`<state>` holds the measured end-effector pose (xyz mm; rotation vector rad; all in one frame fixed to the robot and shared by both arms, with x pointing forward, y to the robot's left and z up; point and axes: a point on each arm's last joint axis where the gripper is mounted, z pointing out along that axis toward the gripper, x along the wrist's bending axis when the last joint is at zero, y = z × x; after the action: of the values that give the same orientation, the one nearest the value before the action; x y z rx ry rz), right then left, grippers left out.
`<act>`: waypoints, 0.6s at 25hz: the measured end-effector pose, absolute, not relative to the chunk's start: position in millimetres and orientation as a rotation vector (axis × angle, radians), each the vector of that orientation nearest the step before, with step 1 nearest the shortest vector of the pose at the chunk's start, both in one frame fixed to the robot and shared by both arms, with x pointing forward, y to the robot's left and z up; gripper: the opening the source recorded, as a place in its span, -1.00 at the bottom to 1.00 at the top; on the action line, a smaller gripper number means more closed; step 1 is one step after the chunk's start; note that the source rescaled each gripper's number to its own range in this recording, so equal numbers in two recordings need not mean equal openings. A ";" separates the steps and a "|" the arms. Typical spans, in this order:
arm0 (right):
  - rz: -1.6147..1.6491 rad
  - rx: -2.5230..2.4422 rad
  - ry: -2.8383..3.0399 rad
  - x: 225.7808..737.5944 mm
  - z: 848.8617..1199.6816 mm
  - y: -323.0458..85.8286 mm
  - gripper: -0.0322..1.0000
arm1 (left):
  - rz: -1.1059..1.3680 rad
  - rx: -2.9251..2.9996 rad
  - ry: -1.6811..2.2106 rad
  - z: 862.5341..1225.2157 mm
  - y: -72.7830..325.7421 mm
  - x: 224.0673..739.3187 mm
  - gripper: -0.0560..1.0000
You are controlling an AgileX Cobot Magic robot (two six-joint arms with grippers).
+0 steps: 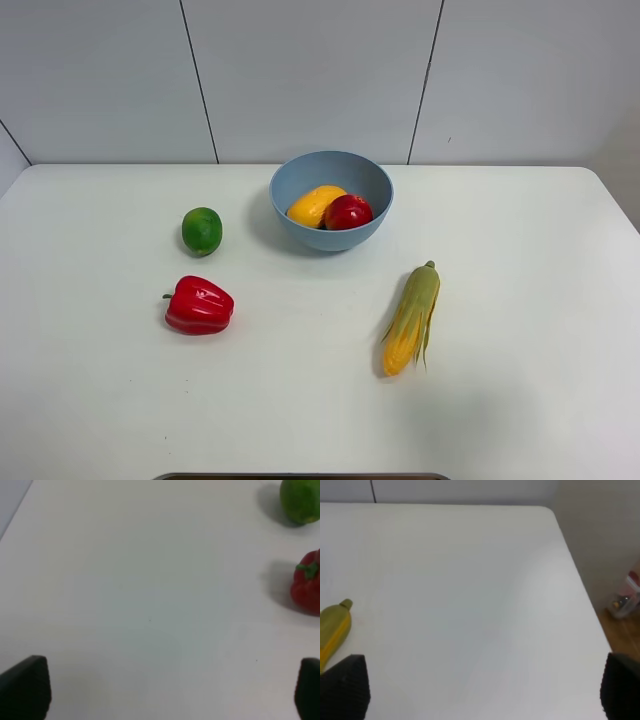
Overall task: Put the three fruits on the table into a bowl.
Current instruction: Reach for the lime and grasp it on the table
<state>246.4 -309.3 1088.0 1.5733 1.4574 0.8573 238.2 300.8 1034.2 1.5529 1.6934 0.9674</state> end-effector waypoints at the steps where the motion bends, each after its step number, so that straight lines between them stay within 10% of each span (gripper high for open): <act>1: 0.879 1.570 1.448 241.8 1083.6 -308.3 1.00 | 0.967 1.553 1.693 1034.2 300.8 238.2 1.00; 15: 0.949 1.581 1.447 222.9 1069.0 -304.1 1.00 | 0.967 1.553 1.693 1034.2 300.8 238.2 1.00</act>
<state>222.9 -304.1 1069.0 1.5806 1.4471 0.9490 238.2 300.8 1034.2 1.5529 1.6934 0.9674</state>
